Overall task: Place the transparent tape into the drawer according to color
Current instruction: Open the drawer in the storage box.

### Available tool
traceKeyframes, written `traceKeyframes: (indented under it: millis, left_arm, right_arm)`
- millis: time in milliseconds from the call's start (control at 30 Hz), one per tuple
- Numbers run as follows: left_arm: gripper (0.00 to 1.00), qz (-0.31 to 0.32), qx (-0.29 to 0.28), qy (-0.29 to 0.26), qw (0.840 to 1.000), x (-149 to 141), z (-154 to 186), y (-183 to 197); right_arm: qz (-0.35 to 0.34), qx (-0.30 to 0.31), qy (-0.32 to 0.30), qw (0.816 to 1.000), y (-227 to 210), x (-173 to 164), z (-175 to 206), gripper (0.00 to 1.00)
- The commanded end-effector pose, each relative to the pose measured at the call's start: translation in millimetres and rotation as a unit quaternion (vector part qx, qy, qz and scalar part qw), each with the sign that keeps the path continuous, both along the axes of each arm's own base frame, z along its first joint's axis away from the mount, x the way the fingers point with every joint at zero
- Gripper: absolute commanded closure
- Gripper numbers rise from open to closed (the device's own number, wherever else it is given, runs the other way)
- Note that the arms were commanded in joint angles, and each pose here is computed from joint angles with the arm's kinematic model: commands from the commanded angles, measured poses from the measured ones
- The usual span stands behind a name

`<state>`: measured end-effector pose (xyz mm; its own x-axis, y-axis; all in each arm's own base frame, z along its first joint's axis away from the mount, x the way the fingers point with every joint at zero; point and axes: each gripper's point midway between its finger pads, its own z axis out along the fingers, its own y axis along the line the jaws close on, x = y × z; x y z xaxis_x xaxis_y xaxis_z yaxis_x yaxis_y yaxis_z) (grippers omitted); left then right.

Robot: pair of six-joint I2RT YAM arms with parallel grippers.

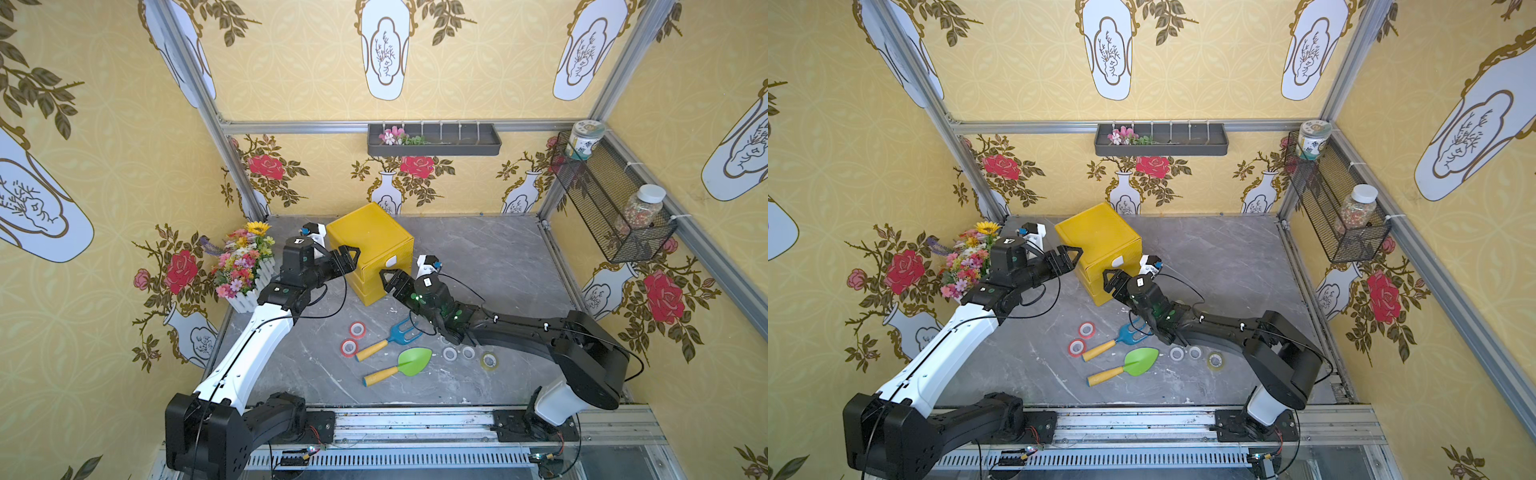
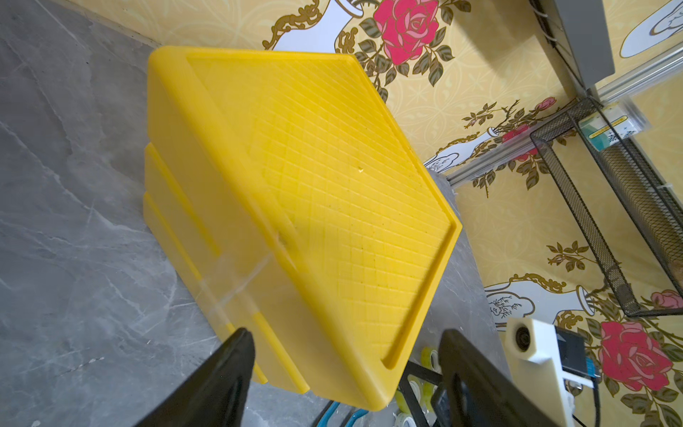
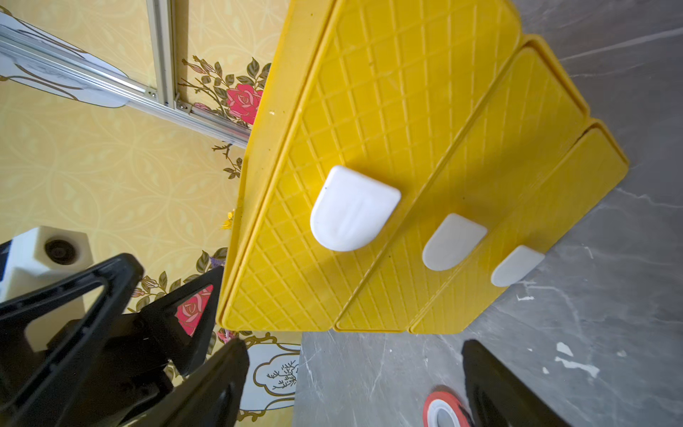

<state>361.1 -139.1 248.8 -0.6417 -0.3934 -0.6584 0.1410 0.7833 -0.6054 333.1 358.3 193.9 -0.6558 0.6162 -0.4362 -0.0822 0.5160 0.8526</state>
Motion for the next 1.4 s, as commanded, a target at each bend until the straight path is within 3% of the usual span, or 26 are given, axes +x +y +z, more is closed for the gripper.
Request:
traceKeyframes:
  millis: [0,367,900,1067,1300,1367]
  left_arm:
    - [0.21,0.008,0.02,0.002,1.0,5,-4,2]
    - [0.35,0.026,0.046,0.064,0.997,15,-40,6]
    - [0.39,0.022,0.047,0.077,0.996,16,-48,4]
    - [0.41,0.02,0.048,0.079,0.995,16,-50,3]
    - [0.45,0.017,0.048,0.084,0.995,16,-53,2]
    - [0.51,0.014,0.048,0.085,0.995,16,-54,1]
  right_arm:
    - [-0.017,0.056,-0.018,0.998,3,7,20,0.09]
    - [-0.054,0.104,-0.003,0.993,-6,30,17,0.14]
    - [-0.086,0.14,-0.019,0.986,-16,55,15,0.2]
    - [-0.086,0.15,-0.02,0.985,-14,61,14,0.26]
    - [-0.084,0.16,-0.027,0.983,-12,65,14,0.3]
    - [-0.083,0.162,-0.028,0.983,-11,66,13,0.31]
